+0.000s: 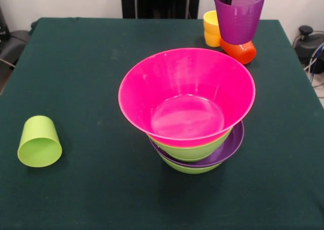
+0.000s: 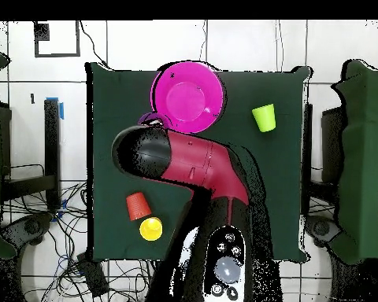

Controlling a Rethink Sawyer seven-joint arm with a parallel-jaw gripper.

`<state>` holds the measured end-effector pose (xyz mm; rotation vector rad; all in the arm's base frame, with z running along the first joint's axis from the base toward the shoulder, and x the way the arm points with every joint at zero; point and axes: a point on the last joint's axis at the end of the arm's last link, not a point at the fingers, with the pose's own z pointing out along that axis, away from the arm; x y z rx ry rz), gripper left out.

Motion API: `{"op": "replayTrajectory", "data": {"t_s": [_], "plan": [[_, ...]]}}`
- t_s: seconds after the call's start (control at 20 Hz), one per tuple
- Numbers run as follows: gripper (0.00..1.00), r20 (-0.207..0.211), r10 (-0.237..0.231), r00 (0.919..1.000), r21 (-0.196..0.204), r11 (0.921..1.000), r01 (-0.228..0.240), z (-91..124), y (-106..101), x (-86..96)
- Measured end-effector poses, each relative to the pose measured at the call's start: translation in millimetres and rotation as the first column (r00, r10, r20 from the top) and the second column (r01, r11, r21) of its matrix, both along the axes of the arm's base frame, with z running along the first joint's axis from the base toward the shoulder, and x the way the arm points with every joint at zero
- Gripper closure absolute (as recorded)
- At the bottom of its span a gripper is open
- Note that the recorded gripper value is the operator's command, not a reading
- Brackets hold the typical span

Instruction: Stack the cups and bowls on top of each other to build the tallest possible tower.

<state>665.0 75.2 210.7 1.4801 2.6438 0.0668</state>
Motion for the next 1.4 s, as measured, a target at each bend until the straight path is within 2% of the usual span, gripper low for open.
{"op": "replayTrajectory", "data": {"t_s": [0.7,1.1,1.4], "plan": [[1.00,0.002,0.033,0.9995,0.007,0.9994,-0.033,-7,-6,7.4],[1.00,0.033,0.036,0.9988,0.005,0.9994,-0.036,-8,-34,29.9],[1.00,0.050,0.046,0.9977,-0.004,0.9989,-0.046,-8,-45,40.5]]}}
